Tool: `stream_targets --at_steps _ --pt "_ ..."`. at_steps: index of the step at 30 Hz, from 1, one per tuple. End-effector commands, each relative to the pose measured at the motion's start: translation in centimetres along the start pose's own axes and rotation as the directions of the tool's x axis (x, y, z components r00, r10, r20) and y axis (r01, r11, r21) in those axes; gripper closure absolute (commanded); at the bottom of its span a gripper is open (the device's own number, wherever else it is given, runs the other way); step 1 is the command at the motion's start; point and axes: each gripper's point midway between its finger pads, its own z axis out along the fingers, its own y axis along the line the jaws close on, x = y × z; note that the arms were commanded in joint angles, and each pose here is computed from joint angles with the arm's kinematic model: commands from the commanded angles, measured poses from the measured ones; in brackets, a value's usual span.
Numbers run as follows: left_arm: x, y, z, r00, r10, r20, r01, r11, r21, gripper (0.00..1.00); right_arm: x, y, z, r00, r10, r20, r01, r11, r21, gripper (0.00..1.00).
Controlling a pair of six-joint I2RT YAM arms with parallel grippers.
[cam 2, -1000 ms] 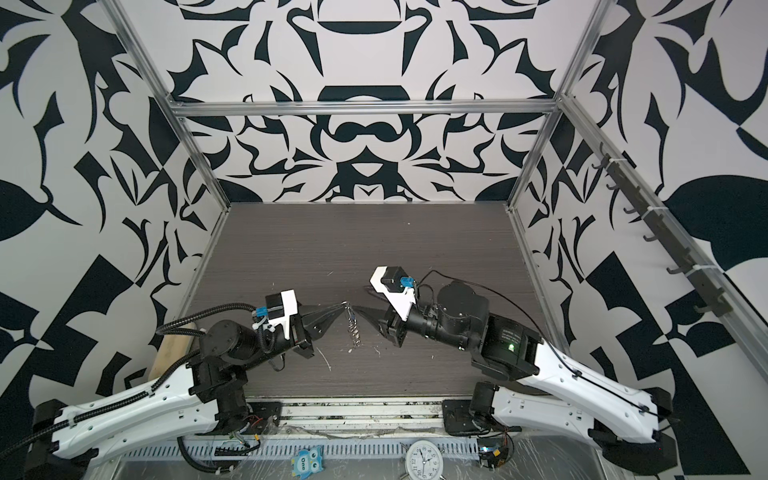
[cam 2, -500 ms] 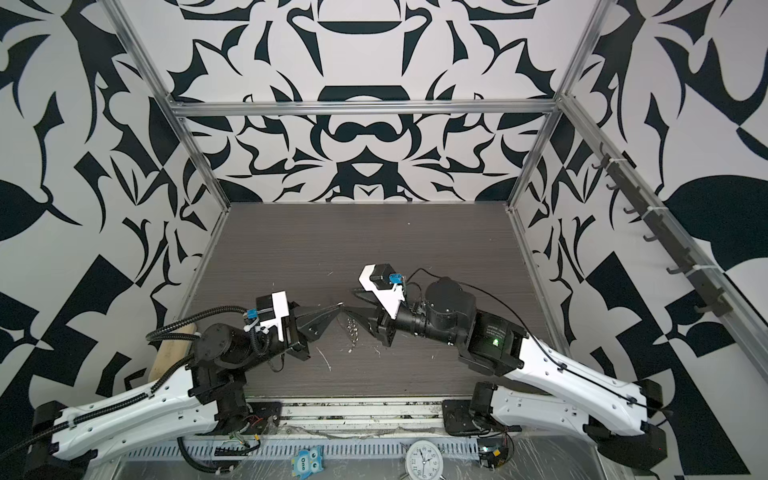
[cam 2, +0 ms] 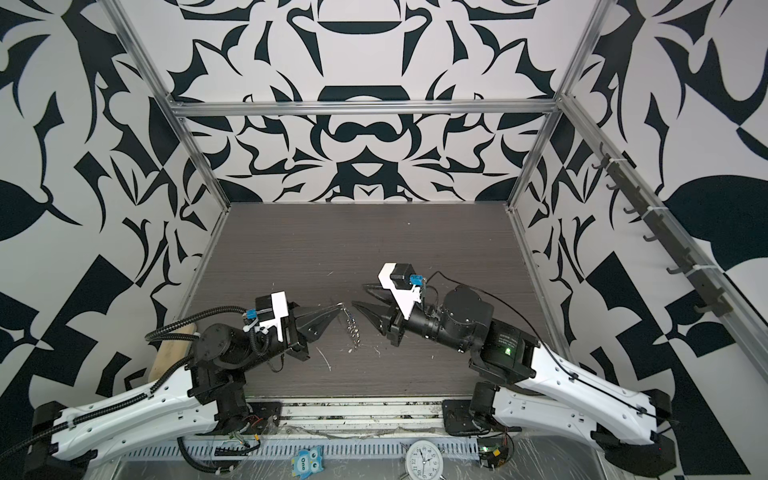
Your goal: Remove the keys from the keyring
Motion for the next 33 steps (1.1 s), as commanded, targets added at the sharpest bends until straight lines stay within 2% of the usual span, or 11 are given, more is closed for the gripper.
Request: stream_targets --at_steps 1,10,17,21,27,32,33 --pt "-1.5 -0.3 -0.2 0.998 -0.007 0.057 0.006 1.0 0.015 1.0 -1.1 1.6 0.6 1.0 0.016 0.005 -0.016 0.996 -0.087 0.6" --pt "-1.3 -0.4 -0.1 0.999 -0.009 0.047 0.008 1.0 0.021 1.0 -2.0 2.7 0.6 0.999 0.018 0.031 -0.013 0.988 -0.153 0.66" --pt "-1.2 -0.4 0.0 0.999 -0.007 0.042 0.006 1.0 0.024 1.0 -2.0 3.1 0.6 1.0 0.018 0.015 -0.015 0.985 -0.17 0.79" --pt "-1.2 -0.5 -0.1 0.999 -0.008 0.043 0.007 1.0 0.024 1.0 -2.2 2.9 0.6 1.0 0.016 0.019 -0.013 0.987 -0.158 0.83" --pt "-1.2 -0.5 -0.1 0.999 -0.009 0.042 0.008 1.0 0.023 1.0 -2.1 2.9 0.6 1.0 0.014 0.005 -0.013 0.987 -0.16 1.0" --pt "-1.1 -0.3 -0.1 1.0 -0.009 0.026 0.009 1.0 0.011 1.0 -2.1 2.6 0.4 0.999 0.01 -0.034 -0.015 0.99 -0.138 1.0" --pt "-1.0 -0.2 -0.3 1.0 -0.007 0.018 0.007 1.0 0.004 0.97 -2.2 2.5 0.3 0.999 0.005 -0.051 -0.012 0.992 -0.126 1.0"
